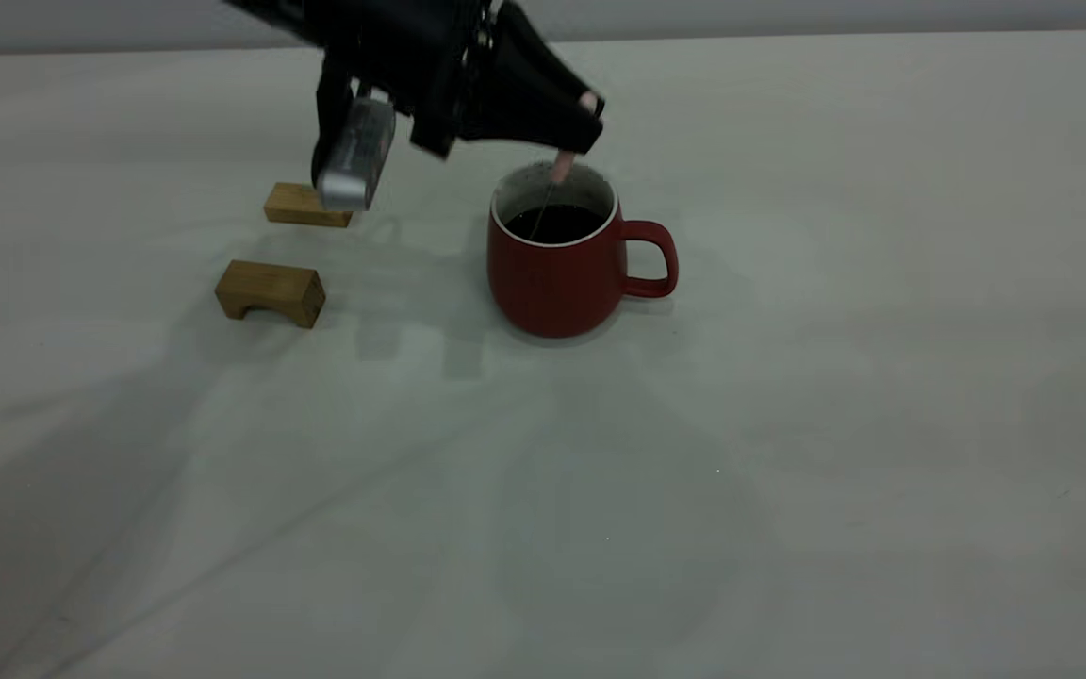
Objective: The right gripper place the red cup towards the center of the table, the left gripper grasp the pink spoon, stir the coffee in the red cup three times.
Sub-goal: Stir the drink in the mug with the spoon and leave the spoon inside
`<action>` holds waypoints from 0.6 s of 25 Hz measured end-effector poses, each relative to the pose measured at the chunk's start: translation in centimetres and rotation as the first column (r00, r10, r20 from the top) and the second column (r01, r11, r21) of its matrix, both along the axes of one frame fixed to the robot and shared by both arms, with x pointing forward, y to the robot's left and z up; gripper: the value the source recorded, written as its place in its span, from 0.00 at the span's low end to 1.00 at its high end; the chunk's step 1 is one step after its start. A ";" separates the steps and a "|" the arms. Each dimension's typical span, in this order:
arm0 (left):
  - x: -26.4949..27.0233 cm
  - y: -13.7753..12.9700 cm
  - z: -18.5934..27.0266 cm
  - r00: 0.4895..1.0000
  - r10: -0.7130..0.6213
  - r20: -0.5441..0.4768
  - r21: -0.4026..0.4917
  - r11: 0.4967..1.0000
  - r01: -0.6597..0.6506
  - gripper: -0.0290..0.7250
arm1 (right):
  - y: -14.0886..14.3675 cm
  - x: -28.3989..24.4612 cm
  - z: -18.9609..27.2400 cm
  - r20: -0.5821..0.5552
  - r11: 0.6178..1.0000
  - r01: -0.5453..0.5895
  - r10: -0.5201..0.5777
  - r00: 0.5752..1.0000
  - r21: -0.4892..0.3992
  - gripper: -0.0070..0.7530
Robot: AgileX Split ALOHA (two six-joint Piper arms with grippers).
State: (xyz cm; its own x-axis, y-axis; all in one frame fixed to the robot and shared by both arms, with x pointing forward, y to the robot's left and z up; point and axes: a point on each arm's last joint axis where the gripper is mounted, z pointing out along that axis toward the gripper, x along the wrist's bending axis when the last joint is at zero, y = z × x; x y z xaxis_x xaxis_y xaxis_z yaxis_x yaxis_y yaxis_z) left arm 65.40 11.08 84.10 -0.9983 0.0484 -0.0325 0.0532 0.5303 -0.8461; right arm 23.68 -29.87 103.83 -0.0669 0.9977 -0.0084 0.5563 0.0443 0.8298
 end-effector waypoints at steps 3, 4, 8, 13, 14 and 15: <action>0.5 -0.1 -0.6 0.996 0.011 0.087 -0.016 1.000 -0.009 0.27 | 0.0 0.0 0.0 0.000 1.000 0.000 0.000 1.000 0.000 0.78; 0.6 -0.2 -0.7 0.996 0.019 0.093 -0.038 0.999 -0.015 0.27 | 0.0 0.0 0.0 0.000 1.000 0.000 0.000 1.000 0.000 0.78; 0.1 -1.0 -1.3 1.000 0.027 -0.004 -0.181 0.983 -0.027 0.27 | 0.0 0.0 0.0 0.000 1.000 0.000 0.000 1.000 0.000 0.78; -0.7 -1.3 -1.2 0.991 -0.035 -0.129 -0.187 0.982 0.010 0.27 | 0.0 0.0 0.0 0.000 1.000 0.000 0.000 1.000 0.000 0.78; -0.6 -1.3 -1.0 0.990 -0.037 -0.134 -0.166 0.986 0.015 0.27 | 0.0 0.0 0.0 0.000 1.000 0.000 0.000 1.000 0.000 0.78; -0.5 -1.1 -0.7 0.991 -0.047 -0.124 -0.137 0.990 0.029 0.27 | 0.0 0.0 0.0 0.000 1.000 0.000 0.000 1.000 0.000 0.78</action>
